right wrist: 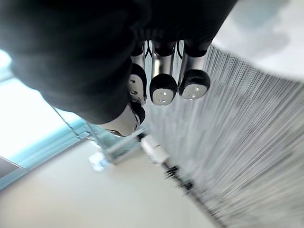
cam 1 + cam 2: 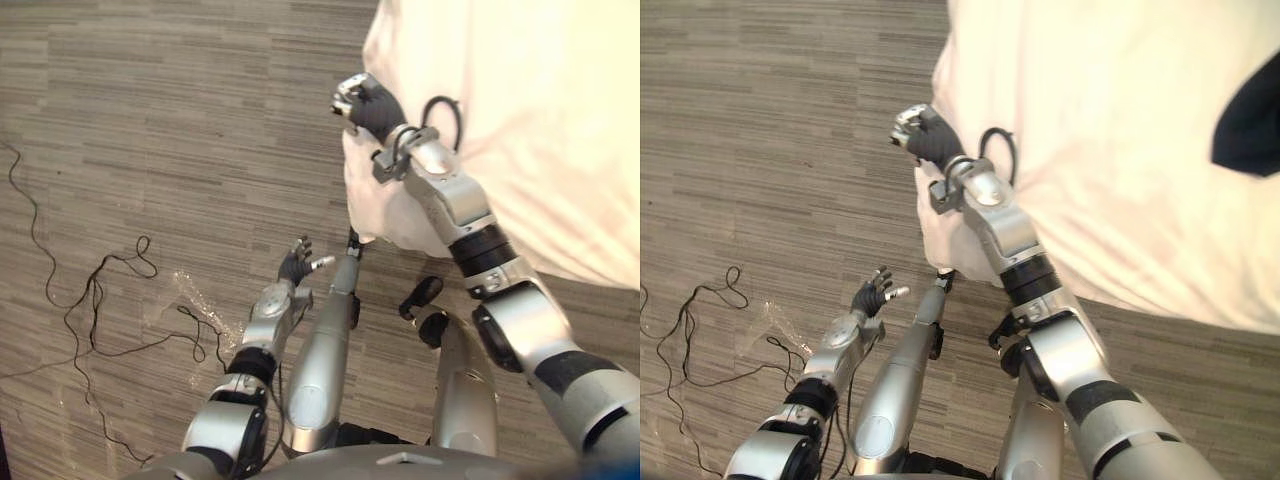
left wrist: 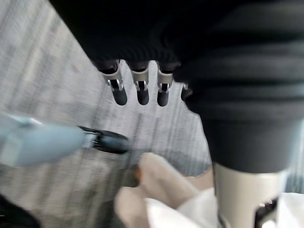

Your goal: Tidy the bed and pick cloth on bed and put in laundry

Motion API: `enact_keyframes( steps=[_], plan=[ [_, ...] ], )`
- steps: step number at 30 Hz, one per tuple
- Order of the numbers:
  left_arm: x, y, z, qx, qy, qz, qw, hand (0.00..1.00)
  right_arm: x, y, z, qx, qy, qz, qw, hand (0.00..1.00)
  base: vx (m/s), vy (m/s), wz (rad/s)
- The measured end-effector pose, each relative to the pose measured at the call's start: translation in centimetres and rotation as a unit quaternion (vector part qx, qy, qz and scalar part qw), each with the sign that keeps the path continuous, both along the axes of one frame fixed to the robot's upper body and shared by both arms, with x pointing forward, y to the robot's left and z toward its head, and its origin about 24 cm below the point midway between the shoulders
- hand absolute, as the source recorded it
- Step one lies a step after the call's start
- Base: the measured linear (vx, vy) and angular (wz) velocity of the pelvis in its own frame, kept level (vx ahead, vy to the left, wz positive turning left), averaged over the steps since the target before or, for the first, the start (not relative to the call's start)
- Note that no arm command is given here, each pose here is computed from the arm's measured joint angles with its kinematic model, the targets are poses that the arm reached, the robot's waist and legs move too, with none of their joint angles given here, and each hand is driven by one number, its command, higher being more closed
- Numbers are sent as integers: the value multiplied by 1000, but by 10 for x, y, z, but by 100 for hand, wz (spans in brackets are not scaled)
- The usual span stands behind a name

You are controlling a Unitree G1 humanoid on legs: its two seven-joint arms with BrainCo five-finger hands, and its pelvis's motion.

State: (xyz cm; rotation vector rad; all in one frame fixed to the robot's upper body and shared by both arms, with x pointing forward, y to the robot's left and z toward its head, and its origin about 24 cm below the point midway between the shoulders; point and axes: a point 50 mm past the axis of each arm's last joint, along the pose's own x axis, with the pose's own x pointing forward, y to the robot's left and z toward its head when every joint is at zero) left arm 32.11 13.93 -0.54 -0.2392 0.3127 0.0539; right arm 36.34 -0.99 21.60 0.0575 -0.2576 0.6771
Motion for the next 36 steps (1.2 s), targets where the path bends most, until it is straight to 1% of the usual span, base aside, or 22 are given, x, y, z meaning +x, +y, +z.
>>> enact_keyframes(
  steps=[1, 2, 4, 5, 7, 8, 9, 11, 12, 16, 18, 21, 23, 24, 25, 26, 27, 29, 30, 32, 33, 36],
  plan=[
    [3, 1, 4, -12, -2, 13, 1000, 0, -4, 9, -17, -1, 24, 17, 1000, 100, 18, -85, -14],
    [7, 2, 10, -26, -3, 30, 999, 0, -9, 14, -56, -15, 76, 29, 997, 100, 30, -71, -12],
    [10, 2, 13, -35, -2, 43, 998, 0, -13, 6, -102, -27, 151, 17, 988, 100, 47, -70, -12],
    [10, 2, 13, -43, 0, 51, 998, 0, -21, -8, -148, -39, 227, -5, 973, 100, 56, -63, -10],
    [8, 2, 9, -47, 11, 57, 997, 0, -32, -29, -190, -42, 301, -40, 952, 100, 37, -61, -19],
    [5, 1, 3, -47, 24, 62, 997, 0, -47, -56, -225, -50, 353, -76, 931, 100, 11, -59, -36],
    [1, 0, -1, -50, 31, 62, 996, 0, -57, -70, -243, -56, 375, -91, 921, 100, -2, -41, -36],
    [-5, 1, -9, -51, 44, 67, 995, 0, -75, -87, -262, -54, 395, -112, 910, 100, -33, -24, -44],
    [-8, 0, -14, -58, 54, 70, 994, 0, -83, -93, -271, -34, 407, -124, 904, 100, -47, -16, -50],
    [-20, -4, -29, -41, 80, 55, 994, 0, -103, -111, -288, 26, 429, -162, 888, 100, -22, -10, -25],
    [-32, 0, -44, -23, 108, 48, 993, 0, -116, -132, -297, 89, 436, -212, 870, 100, 71, 0, -8],
    [-51, 8, -61, -4, 144, 42, 989, 0, -131, -157, -305, 149, 434, -272, 845, 100, 154, 11, -13],
    [-79, 23, -83, 15, 194, 42, 980, 0, -146, -175, -310, 197, 426, -322, 822, 100, 170, 30, -33],
    [-86, 25, -88, 20, 205, 38, 978, 0, -149, -179, -310, 203, 420, -329, 821, 100, 153, 29, -46],
    [-101, 29, -97, 27, 231, 27, 972, 0, -156, -189, -309, 214, 401, -338, 824, 100, 123, 22, -38],
    [-114, 32, -105, 29, 256, 17, 966, 0, -163, -197, -304, 216, 377, -342, 833, 100, 103, 18, -31],
    [-120, 34, -109, 32, 266, 11, 963, 0, -166, -202, -300, 217, 362, -343, 839, 100, 97, 16, -14],
    [-145, 42, -120, 39, 307, -15, 951, 0, -173, -215, -279, 234, 293, -338, 863, 100, 73, 31, -14],
    [-152, 44, -123, 41, 317, -22, 947, 0, -173, -217, -273, 239, 275, -333, 869, 100, 30, 34, -20],
    [-181, 52, -132, 46, 353, -38, 934, 0, -171, -220, -245, 248, 207, -306, 896, 100, -13, 28, -19],
    [-187, 52, -134, 45, 362, -40, 930, 0, -170, -220, -238, 251, 190, -298, 901, 100, -38, 26, -7],
    [-216, 50, -143, 43, 402, -60, 913, 0, -164, -210, -209, 254, 129, -239, 928, 100, -48, 35, -2]
  ],
)
